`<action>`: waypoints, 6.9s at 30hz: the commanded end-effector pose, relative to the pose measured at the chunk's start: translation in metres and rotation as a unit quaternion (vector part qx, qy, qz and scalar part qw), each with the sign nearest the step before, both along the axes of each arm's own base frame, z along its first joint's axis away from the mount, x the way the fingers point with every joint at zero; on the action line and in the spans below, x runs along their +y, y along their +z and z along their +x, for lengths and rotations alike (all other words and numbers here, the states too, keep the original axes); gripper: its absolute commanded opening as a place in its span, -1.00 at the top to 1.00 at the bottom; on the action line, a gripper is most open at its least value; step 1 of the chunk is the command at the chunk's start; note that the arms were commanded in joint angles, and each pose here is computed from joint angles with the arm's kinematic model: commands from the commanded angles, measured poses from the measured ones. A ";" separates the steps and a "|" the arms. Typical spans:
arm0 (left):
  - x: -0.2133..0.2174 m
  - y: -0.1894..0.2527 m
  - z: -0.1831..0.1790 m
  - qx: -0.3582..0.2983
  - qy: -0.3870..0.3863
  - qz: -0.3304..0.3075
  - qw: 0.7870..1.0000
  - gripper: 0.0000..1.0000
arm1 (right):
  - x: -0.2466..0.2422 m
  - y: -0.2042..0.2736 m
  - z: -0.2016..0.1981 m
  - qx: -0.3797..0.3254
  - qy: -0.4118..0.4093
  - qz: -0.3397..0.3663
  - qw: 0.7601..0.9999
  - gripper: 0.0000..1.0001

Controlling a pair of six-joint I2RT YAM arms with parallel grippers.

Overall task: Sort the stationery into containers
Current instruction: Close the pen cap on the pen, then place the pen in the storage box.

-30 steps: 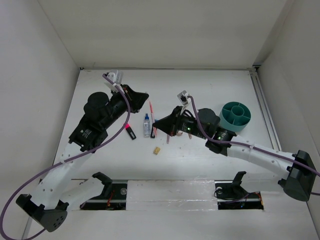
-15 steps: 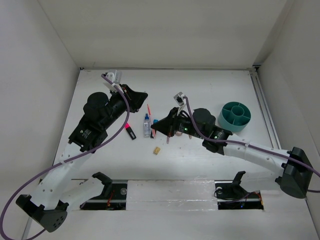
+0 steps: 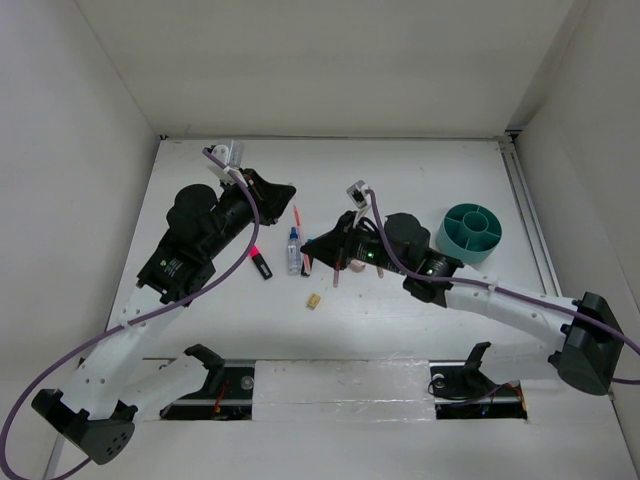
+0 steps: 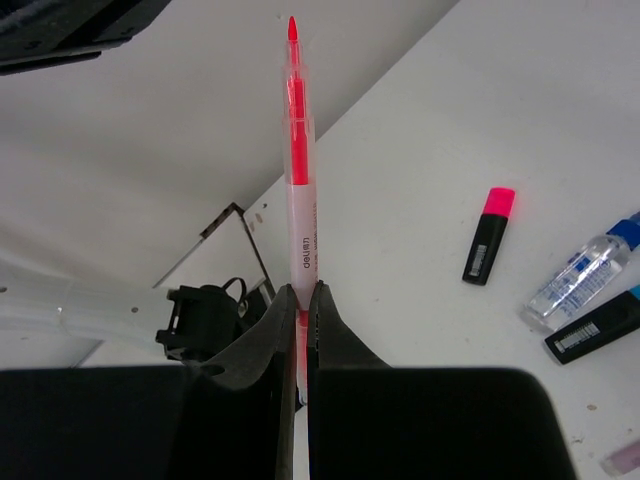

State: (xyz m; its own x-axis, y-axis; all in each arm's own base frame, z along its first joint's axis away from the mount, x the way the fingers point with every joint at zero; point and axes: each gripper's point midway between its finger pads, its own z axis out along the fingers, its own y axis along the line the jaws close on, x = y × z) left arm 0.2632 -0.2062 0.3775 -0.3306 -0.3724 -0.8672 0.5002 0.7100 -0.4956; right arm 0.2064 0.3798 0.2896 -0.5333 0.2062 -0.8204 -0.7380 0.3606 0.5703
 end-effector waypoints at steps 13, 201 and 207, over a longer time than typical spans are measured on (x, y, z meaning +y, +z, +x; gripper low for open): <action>-0.001 0.009 0.001 -0.018 -0.005 -0.007 1.000 1.00 | -0.002 0.043 0.012 -0.044 -0.011 0.039 0.998 1.00; 0.075 -0.118 0.016 0.155 0.202 0.154 0.955 -1.00 | -0.439 -0.094 0.169 0.056 -0.690 -0.172 0.701 1.00; 0.073 -0.120 0.016 0.159 0.197 0.157 0.955 -1.00 | -0.438 -0.106 0.168 0.065 -0.689 -0.175 0.700 1.00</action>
State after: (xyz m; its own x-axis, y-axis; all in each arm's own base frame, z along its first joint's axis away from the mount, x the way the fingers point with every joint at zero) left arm 0.2786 -0.1293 0.2572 -0.4853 -0.2704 -0.8315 0.0014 0.9507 -0.3100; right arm 0.3691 -0.0562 0.1753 -0.1510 0.3836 -0.9111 0.5034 0.8231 0.2631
